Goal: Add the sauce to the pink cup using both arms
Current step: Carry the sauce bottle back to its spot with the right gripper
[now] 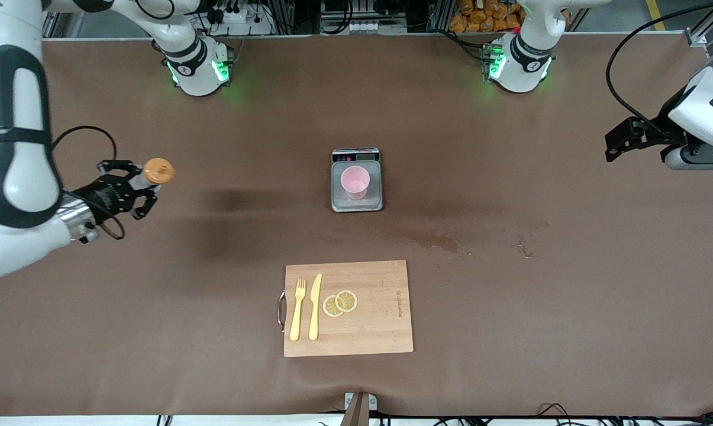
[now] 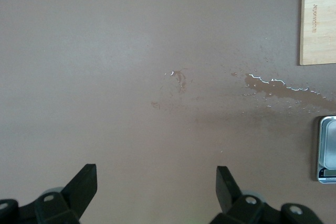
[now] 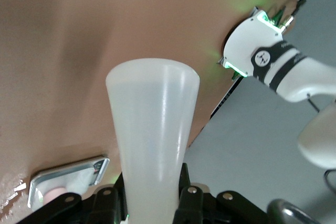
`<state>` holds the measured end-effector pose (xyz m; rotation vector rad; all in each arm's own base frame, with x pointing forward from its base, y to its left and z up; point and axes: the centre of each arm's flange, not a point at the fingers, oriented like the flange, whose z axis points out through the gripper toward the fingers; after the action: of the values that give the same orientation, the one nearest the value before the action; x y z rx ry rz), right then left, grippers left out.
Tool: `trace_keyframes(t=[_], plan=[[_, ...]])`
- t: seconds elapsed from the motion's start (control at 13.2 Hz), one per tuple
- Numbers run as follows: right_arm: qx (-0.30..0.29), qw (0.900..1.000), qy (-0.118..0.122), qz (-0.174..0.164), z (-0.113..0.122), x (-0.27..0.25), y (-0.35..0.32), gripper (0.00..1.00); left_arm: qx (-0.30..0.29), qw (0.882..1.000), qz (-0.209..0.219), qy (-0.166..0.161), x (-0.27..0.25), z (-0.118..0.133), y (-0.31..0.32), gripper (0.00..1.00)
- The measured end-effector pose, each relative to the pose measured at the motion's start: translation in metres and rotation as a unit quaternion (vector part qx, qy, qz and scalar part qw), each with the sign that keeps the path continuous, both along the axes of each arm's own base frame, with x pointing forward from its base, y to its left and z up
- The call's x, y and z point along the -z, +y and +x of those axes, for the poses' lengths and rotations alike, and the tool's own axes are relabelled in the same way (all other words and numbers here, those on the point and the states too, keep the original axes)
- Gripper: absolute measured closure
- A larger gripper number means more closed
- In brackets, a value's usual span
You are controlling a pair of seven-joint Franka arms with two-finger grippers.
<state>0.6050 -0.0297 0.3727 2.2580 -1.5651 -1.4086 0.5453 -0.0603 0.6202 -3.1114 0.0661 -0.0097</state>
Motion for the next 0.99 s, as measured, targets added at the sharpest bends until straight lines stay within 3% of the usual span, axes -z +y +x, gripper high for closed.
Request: trace_keyframes(t=[0.3, 0.61, 0.76, 0.99], plan=[[-0.007, 0.991, -0.031, 0.128, -0.024, 0.048, -0.100, 0.63, 0.001, 1.000, 0.000, 0.001, 0.001, 0.000, -0.002, 0.00], [0.004, 0.970, -0.060, 0.237, -0.044, 0.127, -0.159, 0.59, 0.002, 1.000, 0.000, 0.004, 0.004, 0.000, -0.002, 0.00], [0.022, 0.959, -0.079, 0.271, -0.047, 0.158, -0.168, 0.60, 0.002, 1.000, 0.000, 0.005, 0.005, 0.000, -0.002, 0.00], [0.026, 0.955, -0.102, 0.278, -0.043, 0.180, -0.168, 0.59, 0.002, 1.000, 0.001, 0.006, 0.006, 0.000, -0.003, 0.00]])
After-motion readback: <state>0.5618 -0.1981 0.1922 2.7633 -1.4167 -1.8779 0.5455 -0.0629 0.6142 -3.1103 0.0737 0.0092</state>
